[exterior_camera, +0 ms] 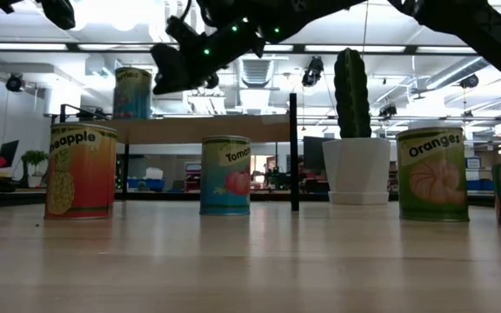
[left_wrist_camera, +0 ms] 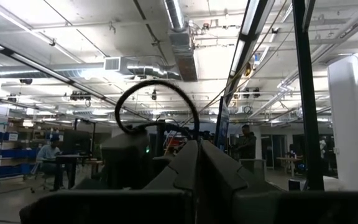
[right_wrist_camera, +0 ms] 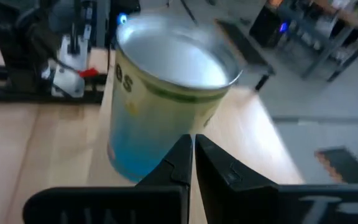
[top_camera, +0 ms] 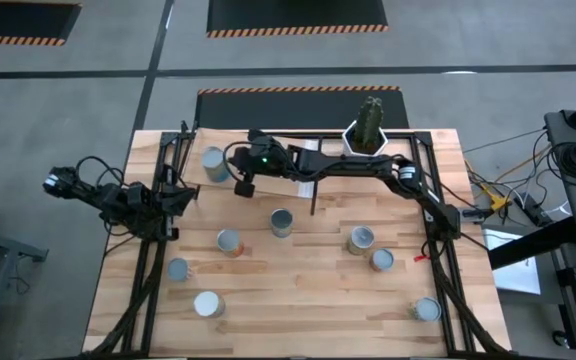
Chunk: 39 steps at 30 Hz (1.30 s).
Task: Pick and place cans onto a shelf
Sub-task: Put the canned cherries on the shelf
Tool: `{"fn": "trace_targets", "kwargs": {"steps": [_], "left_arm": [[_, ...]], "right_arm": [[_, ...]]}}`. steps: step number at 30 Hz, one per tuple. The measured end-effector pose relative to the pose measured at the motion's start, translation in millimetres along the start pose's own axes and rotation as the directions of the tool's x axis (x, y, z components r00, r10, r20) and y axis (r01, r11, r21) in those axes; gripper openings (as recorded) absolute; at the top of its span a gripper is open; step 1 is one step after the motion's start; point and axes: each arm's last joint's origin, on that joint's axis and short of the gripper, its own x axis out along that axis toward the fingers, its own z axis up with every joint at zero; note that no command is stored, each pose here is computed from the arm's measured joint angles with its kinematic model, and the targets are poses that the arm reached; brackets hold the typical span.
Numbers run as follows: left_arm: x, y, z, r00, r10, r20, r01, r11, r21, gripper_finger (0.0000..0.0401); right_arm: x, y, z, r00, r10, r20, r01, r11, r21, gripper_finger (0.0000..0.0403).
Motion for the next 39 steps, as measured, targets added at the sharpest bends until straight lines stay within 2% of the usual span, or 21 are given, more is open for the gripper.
{"fn": "trace_targets", "kwargs": {"steps": [7,11,13,17,19,23,25,27,29,35,37,39], "left_arm": [[0.0,0.0,0.0,1.000,0.000,0.000,0.000,1.000,0.000,0.0000],[0.0,0.0,0.0,1.000,0.000,0.000,0.000,1.000,0.000,0.0000],[0.0,0.0,0.1,1.000,0.000,0.001,0.000,1.000,0.000,0.0000],[0.0,0.0,0.0,1.000,-0.001,0.000,0.001,1.000,0.000,0.0000],[0.0,0.0,0.0,1.000,0.000,0.000,0.000,1.000,0.000,0.0000],[0.0,-0.1,-1.8,1.000,0.007,-0.019,-0.007,1.000,-0.001,0.0000],[0.6,0.9,-4.5,0.996,0.072,-0.061,-0.072,0.997,-0.002,0.0000],[4.7,1.6,-4.7,0.975,0.161,-0.150,-0.156,0.987,0.045,0.0000],[12.0,0.5,-1.0,0.942,0.216,-0.255,-0.200,0.976,0.086,0.0000],[36.3,-6.5,20.2,0.803,0.227,-0.551,-0.209,0.973,0.096,0.0000],[44.4,-9.2,25.4,0.758,0.241,-0.607,-0.221,0.969,0.108,0.0000],[56.5,-12.7,34.6,0.732,0.261,-0.630,-0.226,0.965,0.137,0.0000]], "right_arm": [[0.1,-5.3,5.5,0.999,-0.015,0.053,0.015,1.000,-0.013,0.0008],[2.9,-6.3,8.1,0.991,0.033,0.129,-0.035,0.999,0.012,0.0008],[6.0,-5.5,6.8,0.989,0.024,0.148,-0.026,1.000,0.015,0.0008],[7.1,-6.9,4.9,0.992,0.003,0.126,-0.003,1.000,0.000,0.0008],[-1.8,-9.8,10.9,0.995,0.009,0.100,-0.008,1.000,-0.004,0.0009],[-36.3,-12.8,29.9,1.000,0.024,-0.001,-0.024,0.999,-0.032,0.0008],[-54.2,-5.1,35.2,0.998,0.032,-0.058,-0.035,0.998,-0.048,0.0008],[-73.5,5.5,38.3,0.995,0.046,-0.093,-0.052,0.996,-0.066,0.0008],[-92.3,16.6,38.0,0.992,0.068,-0.102,-0.076,0.994,-0.077,0.0008],[-156.6,43.9,23.0,0.980,0.153,-0.126,-0.159,0.986,-0.042,0.0008],[-174.7,51.8,13.3,0.974,0.180,-0.140,-0.187,0.981,-0.043,0.0009],[-190.0,58.8,2.8,0.968,0.203,-0.145,-0.213,0.976,-0.054,0.0008]]}}
